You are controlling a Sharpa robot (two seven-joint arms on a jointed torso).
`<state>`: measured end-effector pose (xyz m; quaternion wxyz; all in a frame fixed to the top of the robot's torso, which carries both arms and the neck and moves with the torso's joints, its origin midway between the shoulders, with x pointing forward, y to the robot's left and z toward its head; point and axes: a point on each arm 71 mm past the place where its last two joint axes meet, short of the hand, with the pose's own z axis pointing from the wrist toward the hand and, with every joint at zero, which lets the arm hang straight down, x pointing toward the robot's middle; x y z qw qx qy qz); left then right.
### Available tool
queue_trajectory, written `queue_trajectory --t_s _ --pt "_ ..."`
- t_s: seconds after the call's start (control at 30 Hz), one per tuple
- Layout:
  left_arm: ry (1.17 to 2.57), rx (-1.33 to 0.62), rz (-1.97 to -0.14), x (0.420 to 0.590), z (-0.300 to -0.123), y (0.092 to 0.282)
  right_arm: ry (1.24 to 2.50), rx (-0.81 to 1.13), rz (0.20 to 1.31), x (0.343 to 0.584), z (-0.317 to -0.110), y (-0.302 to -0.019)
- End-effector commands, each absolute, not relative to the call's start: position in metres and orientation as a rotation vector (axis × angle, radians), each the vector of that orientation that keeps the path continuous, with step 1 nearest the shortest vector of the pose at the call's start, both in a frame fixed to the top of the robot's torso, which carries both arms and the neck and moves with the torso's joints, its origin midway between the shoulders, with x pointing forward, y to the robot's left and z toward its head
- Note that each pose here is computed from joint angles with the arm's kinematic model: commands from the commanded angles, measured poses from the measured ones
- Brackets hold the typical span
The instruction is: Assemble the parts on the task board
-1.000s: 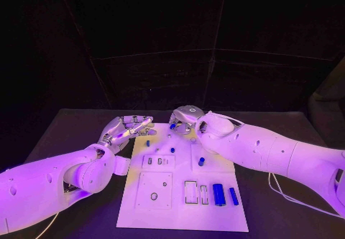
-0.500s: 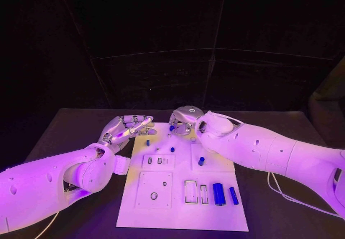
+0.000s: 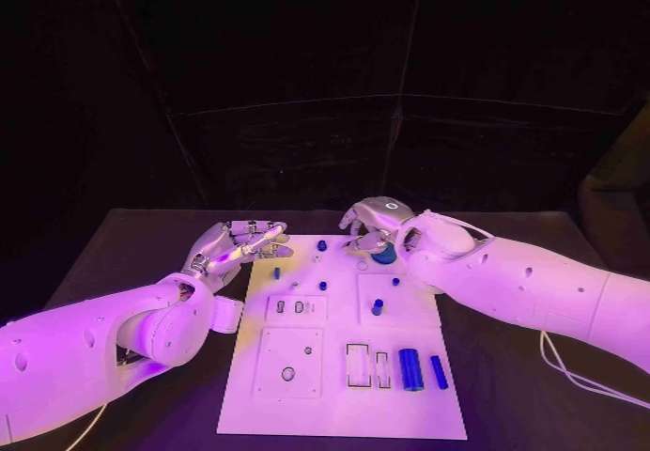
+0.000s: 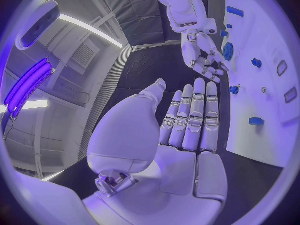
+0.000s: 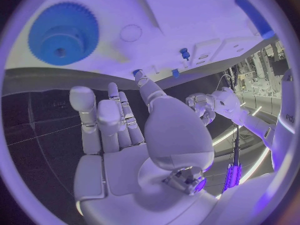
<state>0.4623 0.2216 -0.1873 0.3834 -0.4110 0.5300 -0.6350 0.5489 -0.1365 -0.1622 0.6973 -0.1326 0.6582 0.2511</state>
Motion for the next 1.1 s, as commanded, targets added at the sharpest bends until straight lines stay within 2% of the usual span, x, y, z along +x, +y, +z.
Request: queue_trajectory --t_s 0.03,0.23,0.47,0.73,1.1 --pt "1.356 -1.037 -1.635 0.462 -0.186 0.221 1.523 -0.118 0.591 0.550 -0.156 -0.156" --pt "1.355 -1.038 -1.630 0.462 -0.186 0.223 1.659 -0.019 0.547 0.549 -0.153 -0.193" --pt "1.356 -1.038 -1.630 0.464 -0.186 0.223 1.757 -0.026 0.458 0.549 -0.157 -0.212" --pt "1.358 -1.038 -1.630 0.465 -0.187 0.222 1.806 -0.071 0.439 0.551 -0.161 -0.204" --pt "1.360 -1.039 -1.630 0.466 -0.188 0.222 1.772 -0.115 0.419 0.553 -0.160 -0.197"
